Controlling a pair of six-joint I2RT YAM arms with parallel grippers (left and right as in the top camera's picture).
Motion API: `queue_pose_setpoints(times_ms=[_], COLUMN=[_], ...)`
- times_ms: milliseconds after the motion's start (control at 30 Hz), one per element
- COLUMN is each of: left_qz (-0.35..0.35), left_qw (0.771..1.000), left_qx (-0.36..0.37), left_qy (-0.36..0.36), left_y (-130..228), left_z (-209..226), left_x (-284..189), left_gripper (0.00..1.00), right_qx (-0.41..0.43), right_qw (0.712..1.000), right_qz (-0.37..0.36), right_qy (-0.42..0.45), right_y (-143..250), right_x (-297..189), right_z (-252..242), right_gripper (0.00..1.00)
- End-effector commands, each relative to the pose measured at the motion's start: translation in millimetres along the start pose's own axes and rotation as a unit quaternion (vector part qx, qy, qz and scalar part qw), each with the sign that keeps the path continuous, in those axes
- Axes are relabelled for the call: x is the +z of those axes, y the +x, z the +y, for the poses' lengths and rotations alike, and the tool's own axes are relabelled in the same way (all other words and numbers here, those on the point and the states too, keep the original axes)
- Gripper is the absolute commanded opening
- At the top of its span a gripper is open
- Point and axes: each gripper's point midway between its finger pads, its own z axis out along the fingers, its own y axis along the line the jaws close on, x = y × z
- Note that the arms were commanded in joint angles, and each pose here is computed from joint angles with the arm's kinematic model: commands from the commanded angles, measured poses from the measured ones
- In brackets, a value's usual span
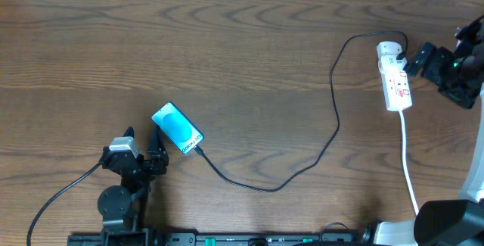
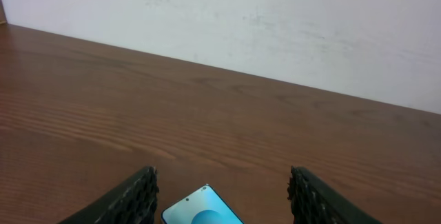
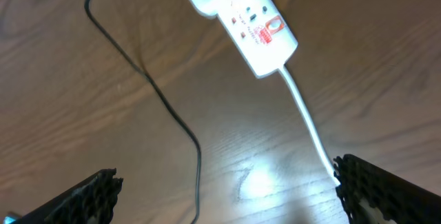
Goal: Plug charger to phone and switch on socket
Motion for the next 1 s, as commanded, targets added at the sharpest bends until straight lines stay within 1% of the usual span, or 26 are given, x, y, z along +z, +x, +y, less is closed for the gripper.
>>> queue_pose_setpoints(times_ms=[0, 100, 233, 267, 300, 333, 367, 433, 467, 567, 667, 767, 900, 933, 967], left_qz=[0.026, 0.026, 0.026, 0.026, 0.026, 0.026, 0.026, 0.026, 0.026, 0.026, 0.026, 0.026, 0.026, 0.026, 0.026], left_qw=[1.000, 1.000, 1.000, 1.000, 1.000, 1.000, 1.000, 1.000, 1.000, 1.000, 1.000, 1.000, 1.000, 1.000, 1.000], left_qx=[0.007, 0.007, 0.007, 0.007, 0.007, 0.007, 0.007, 0.007, 0.007, 0.007, 0.007, 0.007, 0.007, 0.007, 0.007], left_qy=[-0.001, -0.001, -0.001, -0.001, -0.001, -0.001, -0.001, -0.001, -0.001, -0.001, -0.001, -0.001, -0.001, -0.001, -0.001], left_y=[15, 15, 15, 15, 15, 15, 15, 15, 15, 15, 15, 15, 15, 15, 15], left_z=[2, 2, 2, 2, 2, 2, 2, 2, 2, 2, 2, 2, 2, 2, 2], left_x=[0, 0, 0, 0, 0, 0, 0, 0, 0, 0, 0, 0, 0, 0, 0], left_gripper=[0.62, 0.62, 0.62, 0.62, 0.62, 0.62, 0.62, 0.62, 0.62, 0.62, 0.62, 0.62, 0.62, 0.62, 0.62], right_qx=[-0.021, -0.040, -0.082, -0.096, -0.102, -0.122, -0.134, -0.168, -0.175, -0.200, -0.224, -0.250, -0.252, -0.253, -0.254], right_qw=[0.999, 0.995, 0.977, 0.966, 0.959, 0.943, 0.932, 0.900, 0.891, 0.851, 0.823, 0.802, 0.789, 0.788, 0.798], right_qz=[-0.039, -0.086, -0.191, -0.232, -0.252, -0.295, -0.320, -0.383, -0.399, -0.463, -0.499, -0.522, -0.539, -0.539, -0.526], right_qy=[0.019, -0.001, -0.049, -0.068, -0.077, -0.094, -0.104, -0.126, -0.131, -0.147, -0.151, -0.148, -0.151, -0.153, -0.148], right_y=[3, 9, 16, 21, 24, 31, 35, 49, 52, 73, 92, 109, 128, 132, 138], right_x=[-18, -24, -28, -31, -32, -35, -36, -39, -39, -37, -28, -14, 11, 18, 28], right_z=[-1, 10, 33, 40, 42, 48, 50, 55, 56, 51, 47, 42, 32, 30, 27], right_gripper=[0.99, 0.99, 0.99, 0.99, 0.99, 0.99, 0.99, 0.99, 0.99, 0.99, 0.99, 0.99, 0.99, 0.99, 0.99])
